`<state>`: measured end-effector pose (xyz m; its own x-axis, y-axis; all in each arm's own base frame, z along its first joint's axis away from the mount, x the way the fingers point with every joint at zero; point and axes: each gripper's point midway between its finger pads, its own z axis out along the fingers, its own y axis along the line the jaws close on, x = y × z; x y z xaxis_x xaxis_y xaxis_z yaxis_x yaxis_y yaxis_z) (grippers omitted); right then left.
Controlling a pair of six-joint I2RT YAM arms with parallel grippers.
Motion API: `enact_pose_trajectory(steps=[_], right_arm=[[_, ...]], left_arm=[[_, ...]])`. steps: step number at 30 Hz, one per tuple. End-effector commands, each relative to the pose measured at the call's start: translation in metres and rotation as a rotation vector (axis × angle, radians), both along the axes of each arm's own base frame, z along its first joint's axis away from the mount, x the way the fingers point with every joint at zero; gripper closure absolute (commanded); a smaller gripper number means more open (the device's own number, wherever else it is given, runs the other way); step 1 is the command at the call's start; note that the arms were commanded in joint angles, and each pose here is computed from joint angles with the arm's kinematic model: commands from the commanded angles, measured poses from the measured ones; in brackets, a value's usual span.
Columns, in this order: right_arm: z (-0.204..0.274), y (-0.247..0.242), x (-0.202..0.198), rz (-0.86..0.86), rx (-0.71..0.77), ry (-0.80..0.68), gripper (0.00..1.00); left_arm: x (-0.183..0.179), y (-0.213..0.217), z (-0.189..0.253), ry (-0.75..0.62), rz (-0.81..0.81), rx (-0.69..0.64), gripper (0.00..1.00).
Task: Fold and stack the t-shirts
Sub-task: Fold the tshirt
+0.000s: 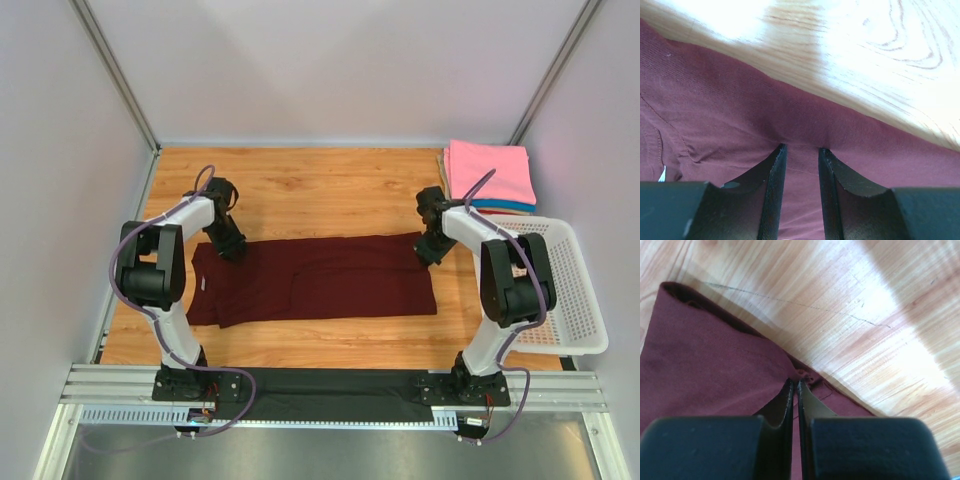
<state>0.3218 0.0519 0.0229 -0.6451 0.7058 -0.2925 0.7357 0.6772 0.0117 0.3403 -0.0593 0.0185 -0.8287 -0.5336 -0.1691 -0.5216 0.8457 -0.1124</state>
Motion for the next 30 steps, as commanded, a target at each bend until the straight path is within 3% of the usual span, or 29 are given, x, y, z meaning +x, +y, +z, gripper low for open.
enact_pose_trajectory(steps=[1, 11, 18, 23, 30], right_arm=[[0.014, -0.006, 0.011, 0.070, -0.017, -0.080, 1.00], [0.011, 0.010, 0.005, 0.142, 0.063, -0.065, 1.00], [0.006, -0.002, 0.003, 0.176, 0.001, -0.070, 1.00], [0.030, 0.007, 0.014, 0.252, 0.033, -0.146, 0.83], [0.067, 0.029, 0.041, 0.381, 0.108, -0.250, 0.77]], left_arm=[[0.006, 0.014, -0.005, -0.003, 0.004, 0.077, 0.61], [0.007, 0.016, 0.000, -0.002, -0.002, 0.088, 0.60], [0.007, 0.015, -0.003, 0.011, -0.018, 0.086, 0.60], [0.017, 0.002, 0.010, -0.044, -0.050, 0.016, 0.59], [0.022, -0.001, 0.060, -0.135, -0.067, 0.005, 0.58]])
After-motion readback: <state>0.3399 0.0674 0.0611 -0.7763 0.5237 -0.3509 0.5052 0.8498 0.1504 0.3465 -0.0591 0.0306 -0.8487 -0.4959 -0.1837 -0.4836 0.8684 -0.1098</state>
